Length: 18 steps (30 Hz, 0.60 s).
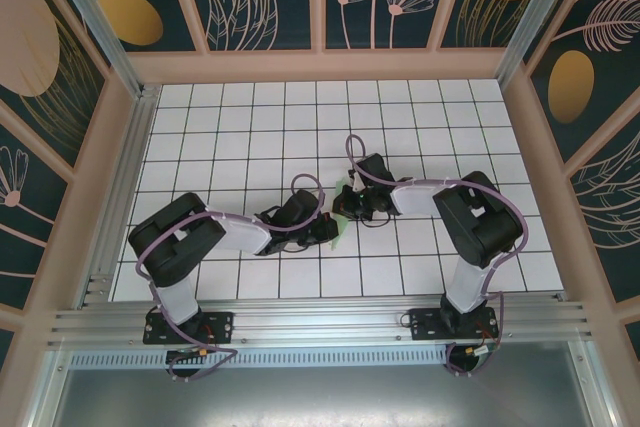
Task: Fold a paper plane with a square sheet of paper (pick it up from the middle)
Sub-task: Fold the wing for the fifth time at the center of the table.
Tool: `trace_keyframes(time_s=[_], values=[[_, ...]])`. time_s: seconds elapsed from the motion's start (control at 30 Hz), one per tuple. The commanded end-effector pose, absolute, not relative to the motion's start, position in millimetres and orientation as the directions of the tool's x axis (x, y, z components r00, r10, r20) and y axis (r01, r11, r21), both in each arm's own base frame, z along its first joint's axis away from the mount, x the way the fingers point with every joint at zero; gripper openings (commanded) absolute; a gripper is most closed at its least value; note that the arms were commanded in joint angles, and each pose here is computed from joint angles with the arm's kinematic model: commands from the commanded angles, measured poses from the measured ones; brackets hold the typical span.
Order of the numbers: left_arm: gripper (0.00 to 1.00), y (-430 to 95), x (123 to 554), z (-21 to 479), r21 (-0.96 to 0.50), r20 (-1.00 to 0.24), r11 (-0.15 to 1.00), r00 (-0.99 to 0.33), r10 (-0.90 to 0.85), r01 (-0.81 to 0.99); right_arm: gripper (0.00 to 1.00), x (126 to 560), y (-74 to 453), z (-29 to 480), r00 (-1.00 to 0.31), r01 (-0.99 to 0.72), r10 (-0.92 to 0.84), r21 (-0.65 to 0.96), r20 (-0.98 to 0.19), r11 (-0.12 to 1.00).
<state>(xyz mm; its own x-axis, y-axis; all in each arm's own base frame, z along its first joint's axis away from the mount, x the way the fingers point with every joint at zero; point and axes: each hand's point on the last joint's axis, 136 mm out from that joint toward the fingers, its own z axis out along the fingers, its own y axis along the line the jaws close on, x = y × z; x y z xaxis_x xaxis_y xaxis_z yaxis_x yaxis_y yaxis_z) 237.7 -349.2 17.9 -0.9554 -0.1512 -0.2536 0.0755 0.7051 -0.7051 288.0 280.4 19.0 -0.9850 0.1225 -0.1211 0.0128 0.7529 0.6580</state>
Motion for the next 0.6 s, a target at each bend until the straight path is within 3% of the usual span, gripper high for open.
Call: trace_keyframes(time_s=[0.0,0.2,0.57], values=[[0.08,-342.9,229.1,-0.6,-0.660,-0.212,0.750,-0.968,-0.136,0.039,0.06,290.1,277.4,20.5,-0.982,0.020,0.139,0.655,-0.130,0.755],[0.02,-323.8,218.6,-23.4,-0.571,-0.186,0.821,-0.976,-0.109,0.017,0.06,310.6,273.6,26.0,-0.975,-0.026,0.120,0.626,-0.190,0.779],[0.03,-317.8,207.3,-33.5,-0.537,-0.167,0.842,-0.984,-0.060,0.040,0.06,342.1,263.0,11.2,-0.970,-0.028,0.126,0.608,-0.209,0.794]])
